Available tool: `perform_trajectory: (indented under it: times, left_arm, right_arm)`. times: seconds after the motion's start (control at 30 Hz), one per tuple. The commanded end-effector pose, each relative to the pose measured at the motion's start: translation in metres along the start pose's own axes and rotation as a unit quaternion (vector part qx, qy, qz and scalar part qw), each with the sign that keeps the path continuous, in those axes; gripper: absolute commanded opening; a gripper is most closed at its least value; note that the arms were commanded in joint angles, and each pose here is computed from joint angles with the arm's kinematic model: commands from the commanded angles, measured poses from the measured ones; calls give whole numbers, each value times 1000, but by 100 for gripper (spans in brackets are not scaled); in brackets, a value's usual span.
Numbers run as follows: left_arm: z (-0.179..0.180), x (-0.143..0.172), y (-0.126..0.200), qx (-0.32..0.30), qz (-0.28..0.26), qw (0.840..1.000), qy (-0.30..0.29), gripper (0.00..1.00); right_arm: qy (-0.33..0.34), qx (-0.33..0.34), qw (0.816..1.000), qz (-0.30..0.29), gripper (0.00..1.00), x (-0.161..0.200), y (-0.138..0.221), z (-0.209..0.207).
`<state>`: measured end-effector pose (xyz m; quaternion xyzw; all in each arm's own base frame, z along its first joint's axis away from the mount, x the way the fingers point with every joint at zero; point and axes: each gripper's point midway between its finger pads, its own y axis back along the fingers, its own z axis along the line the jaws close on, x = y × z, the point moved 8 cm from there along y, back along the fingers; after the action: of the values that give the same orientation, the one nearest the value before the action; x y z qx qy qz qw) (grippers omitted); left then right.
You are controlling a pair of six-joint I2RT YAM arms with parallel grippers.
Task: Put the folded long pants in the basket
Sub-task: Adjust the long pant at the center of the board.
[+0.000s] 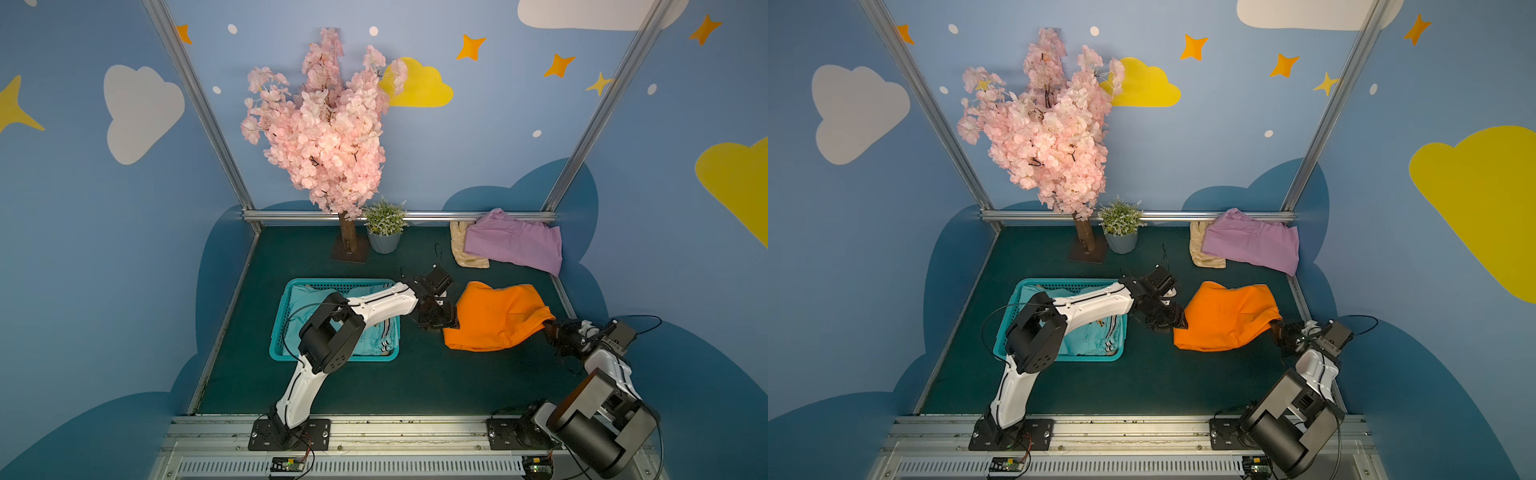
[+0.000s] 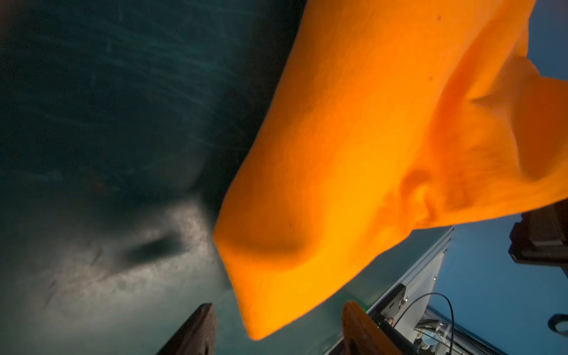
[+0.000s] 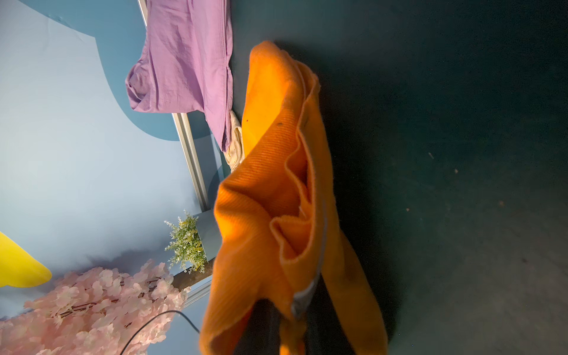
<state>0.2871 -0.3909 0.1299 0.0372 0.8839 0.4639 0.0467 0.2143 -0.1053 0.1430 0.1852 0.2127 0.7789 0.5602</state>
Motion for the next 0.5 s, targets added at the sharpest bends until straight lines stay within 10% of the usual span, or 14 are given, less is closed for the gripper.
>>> perform_trajectory:
  times: [0.0, 0.47]
  left_arm:
    - [9, -1, -11, -19, 12, 1000, 18, 68]
    - [16, 13, -40, 86, 39, 995, 30, 41]
  right_arm:
    - [6, -18, 1000, 24, 0, 3, 0, 9]
    - [3, -16, 999, 31, 0, 4, -3, 9]
